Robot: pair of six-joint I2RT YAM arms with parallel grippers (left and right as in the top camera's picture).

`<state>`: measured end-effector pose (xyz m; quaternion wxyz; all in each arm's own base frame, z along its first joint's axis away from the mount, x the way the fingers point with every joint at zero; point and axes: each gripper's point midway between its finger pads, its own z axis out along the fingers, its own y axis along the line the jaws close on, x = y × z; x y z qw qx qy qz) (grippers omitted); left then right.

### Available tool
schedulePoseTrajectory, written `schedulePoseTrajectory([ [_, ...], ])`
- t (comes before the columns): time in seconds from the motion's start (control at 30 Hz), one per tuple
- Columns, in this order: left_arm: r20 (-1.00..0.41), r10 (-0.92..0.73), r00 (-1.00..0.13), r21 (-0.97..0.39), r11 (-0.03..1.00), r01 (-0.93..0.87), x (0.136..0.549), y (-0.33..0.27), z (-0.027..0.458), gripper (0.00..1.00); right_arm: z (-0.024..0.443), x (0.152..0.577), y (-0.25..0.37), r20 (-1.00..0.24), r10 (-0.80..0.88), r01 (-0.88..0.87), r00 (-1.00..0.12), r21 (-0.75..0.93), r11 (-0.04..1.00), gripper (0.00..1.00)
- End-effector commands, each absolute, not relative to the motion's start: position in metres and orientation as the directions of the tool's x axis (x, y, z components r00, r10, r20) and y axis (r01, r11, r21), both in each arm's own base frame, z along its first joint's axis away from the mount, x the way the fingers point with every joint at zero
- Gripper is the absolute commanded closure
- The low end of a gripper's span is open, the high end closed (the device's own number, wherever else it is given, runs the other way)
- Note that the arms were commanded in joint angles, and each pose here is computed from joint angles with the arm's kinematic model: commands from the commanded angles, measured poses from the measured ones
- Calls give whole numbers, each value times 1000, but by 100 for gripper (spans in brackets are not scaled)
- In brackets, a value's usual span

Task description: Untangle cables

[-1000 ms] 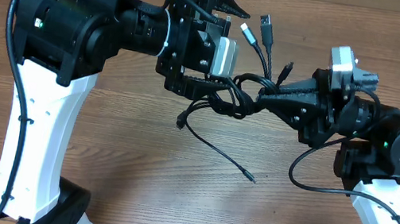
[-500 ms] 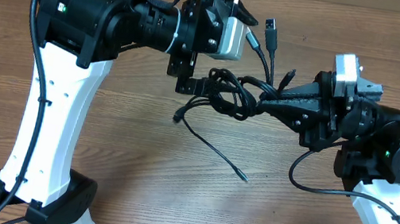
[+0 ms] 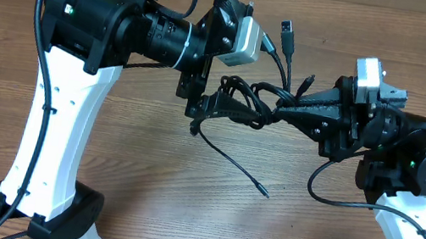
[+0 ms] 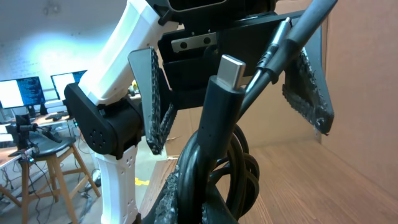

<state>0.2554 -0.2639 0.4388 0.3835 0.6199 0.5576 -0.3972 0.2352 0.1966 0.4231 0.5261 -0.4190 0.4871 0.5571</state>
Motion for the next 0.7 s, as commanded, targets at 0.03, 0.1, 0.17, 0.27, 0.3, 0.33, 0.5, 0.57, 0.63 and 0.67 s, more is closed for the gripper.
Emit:
schedulePoseTrajectory([
  [0.03,-936,347,57,13,-125,992,247,-270,446,19,431,233,197,-979,193,-997,-67,75,34,96],
  [0.1,-935,348,63,18,-131,991,245,-272,445,36,431,233,197,-979,192,-997,-68,75,33,96],
  [0.17,-936,346,69,19,-144,989,243,-276,445,37,430,233,197,-979,190,-997,-68,75,31,96],
  [0.27,-935,348,71,15,-160,987,241,-281,443,38,430,232,197,-980,187,-997,-68,75,29,96],
  [0.3,-934,351,70,12,-166,986,240,-283,441,40,430,232,197,-980,185,-997,-68,74,27,96],
  [0.33,-933,353,70,11,-167,986,240,-284,440,44,430,232,197,-980,185,-997,-69,75,27,96],
  [0.5,-921,385,63,4,-151,988,247,-286,431,96,430,232,197,-980,185,-997,-69,75,27,96],
  [0.57,-915,399,63,7,-141,990,250,-285,428,96,430,232,197,-980,185,-997,-69,75,27,96],
  [0.63,-913,404,60,4,-138,990,250,-285,428,89,430,232,197,-980,185,-997,-69,75,27,96],
  [0.67,-912,406,56,-1,-138,990,249,-285,427,83,430,232,197,-980,185,-997,-68,74,27,96],
])
